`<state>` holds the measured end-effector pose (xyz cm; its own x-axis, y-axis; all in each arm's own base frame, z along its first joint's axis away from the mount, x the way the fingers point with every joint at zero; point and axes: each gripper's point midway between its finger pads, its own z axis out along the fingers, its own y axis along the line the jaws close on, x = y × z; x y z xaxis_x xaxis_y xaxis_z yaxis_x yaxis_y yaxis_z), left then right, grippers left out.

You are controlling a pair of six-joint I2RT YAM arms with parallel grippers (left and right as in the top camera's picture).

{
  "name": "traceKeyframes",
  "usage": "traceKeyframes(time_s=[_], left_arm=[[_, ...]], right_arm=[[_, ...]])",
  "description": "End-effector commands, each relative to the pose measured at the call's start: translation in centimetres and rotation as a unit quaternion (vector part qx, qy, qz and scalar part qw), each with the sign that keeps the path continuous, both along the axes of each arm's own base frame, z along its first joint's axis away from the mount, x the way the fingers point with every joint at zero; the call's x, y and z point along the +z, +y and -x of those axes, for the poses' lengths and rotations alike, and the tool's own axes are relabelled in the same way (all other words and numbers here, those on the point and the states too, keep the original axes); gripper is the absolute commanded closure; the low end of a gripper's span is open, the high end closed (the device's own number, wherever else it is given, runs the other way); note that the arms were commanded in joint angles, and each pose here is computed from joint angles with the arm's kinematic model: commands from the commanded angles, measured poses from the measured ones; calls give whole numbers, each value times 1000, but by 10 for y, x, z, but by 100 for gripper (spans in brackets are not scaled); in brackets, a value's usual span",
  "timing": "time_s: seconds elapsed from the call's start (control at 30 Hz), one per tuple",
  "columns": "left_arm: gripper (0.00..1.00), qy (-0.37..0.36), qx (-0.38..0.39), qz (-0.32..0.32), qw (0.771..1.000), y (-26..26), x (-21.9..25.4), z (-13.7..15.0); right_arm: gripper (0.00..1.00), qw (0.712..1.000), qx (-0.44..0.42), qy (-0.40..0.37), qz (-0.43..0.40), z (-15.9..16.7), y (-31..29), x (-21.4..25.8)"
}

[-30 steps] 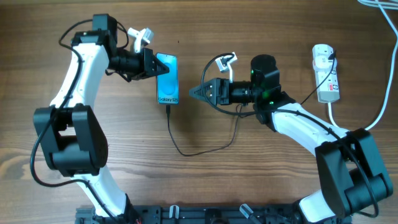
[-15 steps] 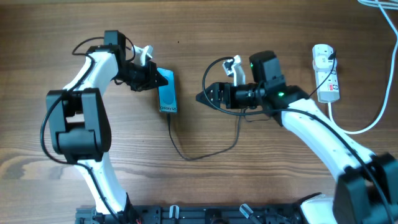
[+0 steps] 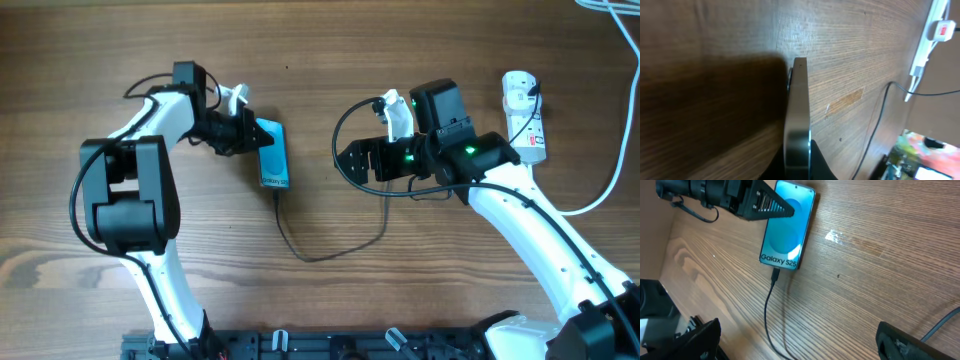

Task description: Plug charger to phone and switch on socket

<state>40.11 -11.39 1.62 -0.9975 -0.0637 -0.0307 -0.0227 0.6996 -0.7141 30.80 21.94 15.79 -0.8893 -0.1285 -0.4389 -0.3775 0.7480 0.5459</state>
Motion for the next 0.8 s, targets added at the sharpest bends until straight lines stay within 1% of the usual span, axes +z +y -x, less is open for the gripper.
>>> traceKeyframes(time_s=[0.0,0.23,0.37,0.47,0.5,0.57,0.7,0.77], left_arm=[[96,32,0,-15,999,4,-36,16],[95,29,-1,-16,999,4,-40,17],[84,19,0,-18,1000,5,-40,13],[72,14,0,-18,1000,5,-40,11],[70,14,0,-18,1000,5,-40,11],[69,14,0,-18,1000,5,-40,11],[62,13,0,-27,1000,7,-42,11],[53,13,2,-45,999,12,-46,10]], right_arm=[[0,1000,5,-30,3,-5,-1,13],[0,1000,5,-30,3,-5,-1,13],[0,1000,6,-28,2,-4,-1,13],[0,1000,6,-28,2,-4,-1,13],[0,1000,6,-28,2,-4,-1,13],[0,1000,6,-29,2,-4,-1,13],[0,1000,6,-29,2,-4,-1,13],[0,1000,7,-29,2,-4,-1,13]])
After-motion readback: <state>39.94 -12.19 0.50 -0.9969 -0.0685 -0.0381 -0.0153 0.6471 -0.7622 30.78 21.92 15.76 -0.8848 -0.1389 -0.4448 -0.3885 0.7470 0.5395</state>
